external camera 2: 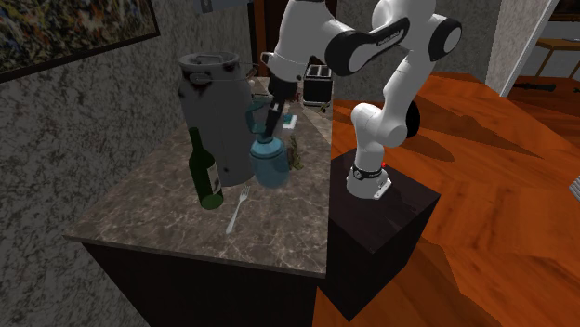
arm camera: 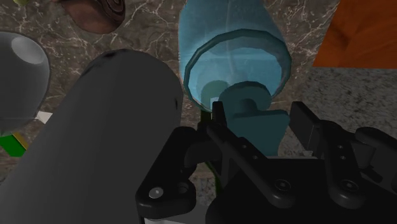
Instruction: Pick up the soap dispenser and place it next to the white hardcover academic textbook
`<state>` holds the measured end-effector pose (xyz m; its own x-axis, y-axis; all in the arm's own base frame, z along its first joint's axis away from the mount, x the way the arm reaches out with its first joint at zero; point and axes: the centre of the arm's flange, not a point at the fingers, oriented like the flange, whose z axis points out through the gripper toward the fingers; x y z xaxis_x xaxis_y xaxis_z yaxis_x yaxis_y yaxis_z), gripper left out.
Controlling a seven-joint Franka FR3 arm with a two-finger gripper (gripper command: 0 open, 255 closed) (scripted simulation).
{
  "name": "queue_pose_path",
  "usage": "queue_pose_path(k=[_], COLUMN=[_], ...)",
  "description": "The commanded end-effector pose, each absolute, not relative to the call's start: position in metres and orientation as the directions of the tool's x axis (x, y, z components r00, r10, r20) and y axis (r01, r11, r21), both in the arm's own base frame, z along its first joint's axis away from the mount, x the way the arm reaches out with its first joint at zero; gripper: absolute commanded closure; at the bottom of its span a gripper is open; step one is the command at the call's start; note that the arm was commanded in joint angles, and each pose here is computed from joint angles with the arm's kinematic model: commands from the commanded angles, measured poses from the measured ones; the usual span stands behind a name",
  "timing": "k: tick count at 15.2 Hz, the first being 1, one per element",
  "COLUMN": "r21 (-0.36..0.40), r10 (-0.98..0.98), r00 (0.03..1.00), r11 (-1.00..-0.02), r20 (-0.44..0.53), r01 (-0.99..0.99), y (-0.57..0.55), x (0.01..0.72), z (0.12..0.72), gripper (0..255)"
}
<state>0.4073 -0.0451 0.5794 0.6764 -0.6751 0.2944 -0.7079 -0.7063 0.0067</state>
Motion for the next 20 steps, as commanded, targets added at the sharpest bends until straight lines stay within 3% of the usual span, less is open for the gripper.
queue_pose_path(k=[1,20], r21=[0.006,0.006], r10=[-0.675,-0.675], r00=[0.676,0.676], r11=[-0.706,-0.706], r20=[0.295,0.295], r01=[-0.708,-0.708], y=[-0.044,-0.044], x=[0.408,0.408], z=[0.591,0.692], gripper=[255,255])
